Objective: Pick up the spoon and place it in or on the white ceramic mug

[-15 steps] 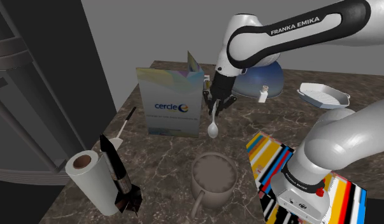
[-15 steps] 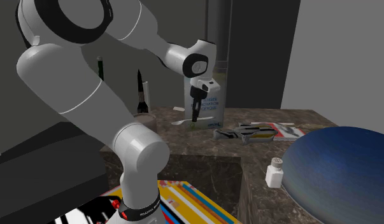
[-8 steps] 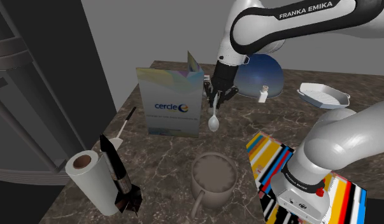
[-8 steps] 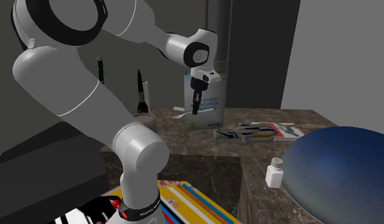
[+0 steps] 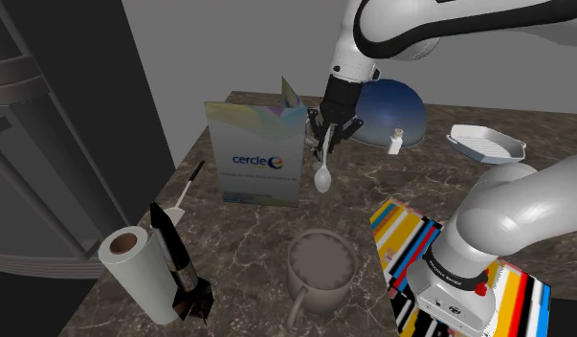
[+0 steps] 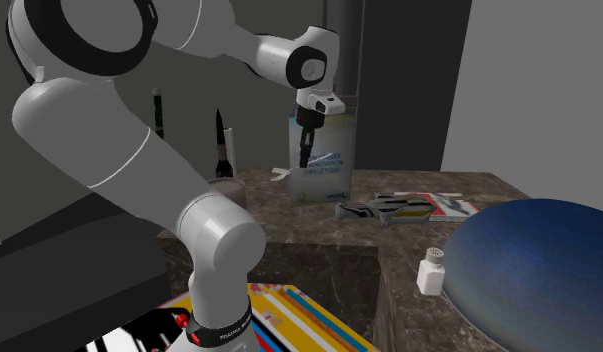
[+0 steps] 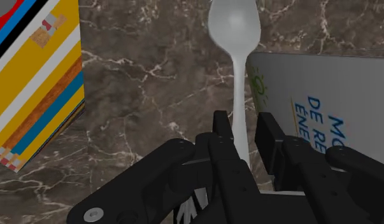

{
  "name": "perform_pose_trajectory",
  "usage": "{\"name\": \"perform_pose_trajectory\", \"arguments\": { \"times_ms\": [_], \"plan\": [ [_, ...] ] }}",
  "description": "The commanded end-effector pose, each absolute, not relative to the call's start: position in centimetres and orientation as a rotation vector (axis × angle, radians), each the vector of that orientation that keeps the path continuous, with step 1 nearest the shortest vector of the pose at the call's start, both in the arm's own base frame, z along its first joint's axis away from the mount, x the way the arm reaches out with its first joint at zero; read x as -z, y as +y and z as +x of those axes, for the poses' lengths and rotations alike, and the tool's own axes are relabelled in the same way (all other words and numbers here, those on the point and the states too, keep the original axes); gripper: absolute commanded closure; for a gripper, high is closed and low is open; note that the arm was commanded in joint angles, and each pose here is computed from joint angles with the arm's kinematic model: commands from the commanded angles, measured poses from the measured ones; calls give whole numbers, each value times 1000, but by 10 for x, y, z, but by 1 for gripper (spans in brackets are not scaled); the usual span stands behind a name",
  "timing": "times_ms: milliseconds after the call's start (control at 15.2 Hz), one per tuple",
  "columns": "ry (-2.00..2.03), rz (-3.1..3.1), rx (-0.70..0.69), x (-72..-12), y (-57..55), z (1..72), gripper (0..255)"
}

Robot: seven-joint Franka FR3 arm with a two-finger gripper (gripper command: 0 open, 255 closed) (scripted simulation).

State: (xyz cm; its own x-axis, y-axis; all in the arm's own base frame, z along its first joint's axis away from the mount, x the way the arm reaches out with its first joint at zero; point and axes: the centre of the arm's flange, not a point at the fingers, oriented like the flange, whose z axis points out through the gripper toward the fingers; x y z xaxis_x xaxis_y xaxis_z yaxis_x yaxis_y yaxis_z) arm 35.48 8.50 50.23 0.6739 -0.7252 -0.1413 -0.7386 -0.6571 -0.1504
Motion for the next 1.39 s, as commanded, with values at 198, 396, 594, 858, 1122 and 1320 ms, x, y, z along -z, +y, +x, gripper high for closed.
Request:
{"name": "perform_pose_trajectory", "arguments": {
  "times_ms": [198, 396, 594, 858, 1122, 1320],
  "plan": [
    [1191, -2692, -102, -507, 134, 320, 255],
    [1191, -2692, -102, -509, 165, 296, 255],
    [1191, -2692, -102, -511, 197, 272, 255],
    [1191, -2692, -102, -513, 239, 240, 255],
    [1191, -2692, -102, -515, 281, 208, 255],
    [1191, -2692, -102, -505, 294, 198, 255]
  ]
}}
